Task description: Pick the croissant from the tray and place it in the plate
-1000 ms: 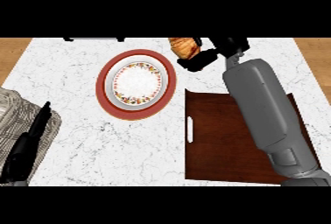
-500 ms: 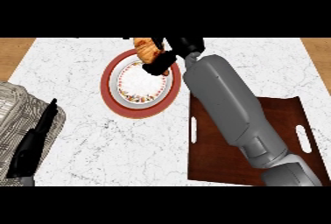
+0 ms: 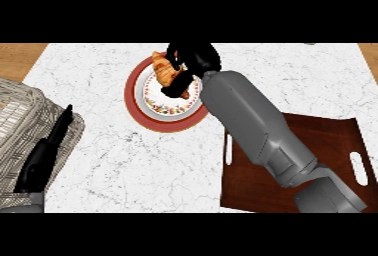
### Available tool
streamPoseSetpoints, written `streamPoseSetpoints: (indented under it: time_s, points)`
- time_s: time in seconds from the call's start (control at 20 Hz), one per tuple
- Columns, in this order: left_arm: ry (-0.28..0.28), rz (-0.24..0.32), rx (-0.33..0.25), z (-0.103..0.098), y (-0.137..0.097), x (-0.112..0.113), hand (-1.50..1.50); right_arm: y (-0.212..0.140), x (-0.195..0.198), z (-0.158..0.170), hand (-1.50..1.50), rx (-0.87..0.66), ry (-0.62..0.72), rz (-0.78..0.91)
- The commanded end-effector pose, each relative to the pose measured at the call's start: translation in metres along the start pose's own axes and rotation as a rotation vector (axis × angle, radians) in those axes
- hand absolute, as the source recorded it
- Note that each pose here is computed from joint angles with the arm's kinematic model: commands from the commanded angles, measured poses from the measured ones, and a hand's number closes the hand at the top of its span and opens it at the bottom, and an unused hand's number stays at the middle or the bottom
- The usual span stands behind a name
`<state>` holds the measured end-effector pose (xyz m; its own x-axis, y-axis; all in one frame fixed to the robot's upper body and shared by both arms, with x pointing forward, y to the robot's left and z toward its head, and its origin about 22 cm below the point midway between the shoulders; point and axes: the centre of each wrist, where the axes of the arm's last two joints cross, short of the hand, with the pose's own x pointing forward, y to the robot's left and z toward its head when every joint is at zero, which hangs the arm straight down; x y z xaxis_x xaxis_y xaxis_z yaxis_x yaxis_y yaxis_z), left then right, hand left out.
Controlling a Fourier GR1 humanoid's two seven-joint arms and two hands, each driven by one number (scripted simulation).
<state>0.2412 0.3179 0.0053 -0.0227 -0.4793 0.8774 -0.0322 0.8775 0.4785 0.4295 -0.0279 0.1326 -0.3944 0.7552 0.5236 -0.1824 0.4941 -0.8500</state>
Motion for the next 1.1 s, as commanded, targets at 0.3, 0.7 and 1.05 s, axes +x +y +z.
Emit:
streamPoseSetpoints:
  time_s: [0.3,0.7,1.05]
  points:
    - [-0.025,0.003,-0.039,-0.011,-0.011,0.009,0.0,0.018,-0.025,0.004,-1.5,-0.023,0.237,-0.155]
    - [-0.003,0.026,-0.01,-0.003,-0.009,-0.002,0.0,0.009,-0.019,0.004,-1.5,-0.234,0.139,-0.39]
    - [0.023,0.004,0.023,0.008,0.012,-0.016,0.0,0.0,-0.04,0.005,-1.5,-0.401,0.213,-0.593]
